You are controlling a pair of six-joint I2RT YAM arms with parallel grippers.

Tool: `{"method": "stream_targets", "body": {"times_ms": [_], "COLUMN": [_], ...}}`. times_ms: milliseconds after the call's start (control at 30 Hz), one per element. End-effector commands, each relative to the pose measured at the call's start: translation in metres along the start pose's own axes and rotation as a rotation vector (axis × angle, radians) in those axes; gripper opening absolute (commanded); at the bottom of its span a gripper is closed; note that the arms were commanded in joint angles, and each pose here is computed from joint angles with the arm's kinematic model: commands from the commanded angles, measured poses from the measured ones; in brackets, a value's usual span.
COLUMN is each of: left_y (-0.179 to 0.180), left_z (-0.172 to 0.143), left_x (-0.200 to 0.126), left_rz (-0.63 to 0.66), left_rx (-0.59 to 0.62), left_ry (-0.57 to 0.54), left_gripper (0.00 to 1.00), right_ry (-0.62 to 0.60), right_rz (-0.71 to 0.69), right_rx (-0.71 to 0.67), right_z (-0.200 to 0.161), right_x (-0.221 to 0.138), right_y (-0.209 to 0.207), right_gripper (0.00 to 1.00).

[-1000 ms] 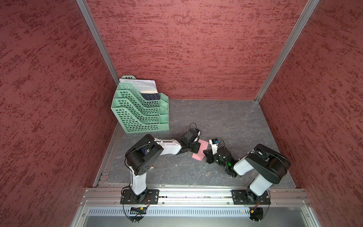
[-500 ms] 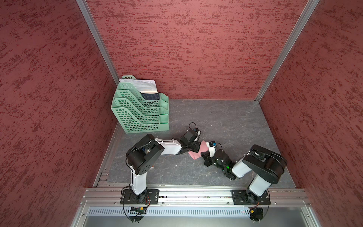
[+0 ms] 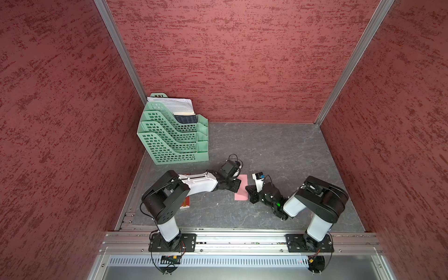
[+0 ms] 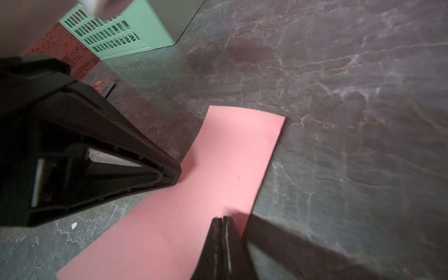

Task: Fold the square paper along the opposite sides
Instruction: Smooth out the paper at the center of the board.

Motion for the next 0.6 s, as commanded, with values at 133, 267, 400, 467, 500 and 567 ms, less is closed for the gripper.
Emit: {"method": "stream_targets", "body": {"times_ms": [133,267,400,467,500,567], "left_y": [-0.021,-0.013,0.001,0.008,0.012,0.020], "left_z": [0.026,0.023,0.009,0.002,-0.001,-0.009], "left_x": [0.008,0.026,0.044,0.050,0.052,0.057], "left_rz": [-0.112,-0.081,-0.029,-0.005,0.008,0.038], "left_rx": [0.095,0.082,0.035,0.007,-0.009,-0.038], "left_ry": [-0.072,-0.034,0.014,0.025,0.032,0.046], "left_gripper": [0.01,0.00,0.00,0.00,0.00,0.00], "right_ry": [0.166,0.166,0.160,0.156,0.158,0.156], "right_rz": [-0.016,-0.011,-0.011,-0.007,-0.006,0.002], "right_rx": [-0.017,-0.019,-0.034,-0.034,-0.034,-0.035], "right_z": [-0.033,-0.033,-0.029,-0.028,-0.028,-0.027], "right_x": [0.001,0.001,0.000,0.000,-0.001,-0.001], "right_y": [-0.005,-0.005,-0.004,-0.003,-0.003,-0.002], "right_gripper": [0.00,0.00,0.00,0.00,0.00,0.00]}}
Point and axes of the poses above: each gripper's point midway between its finger pads, its own x axis out along the fingers, its own y axis along the line the jaws close on, z = x × y, the point moved 8 cm from there along -x, back along the fingers, and after that the axes turned 13 degrees about -x, right-handed, at the moved point
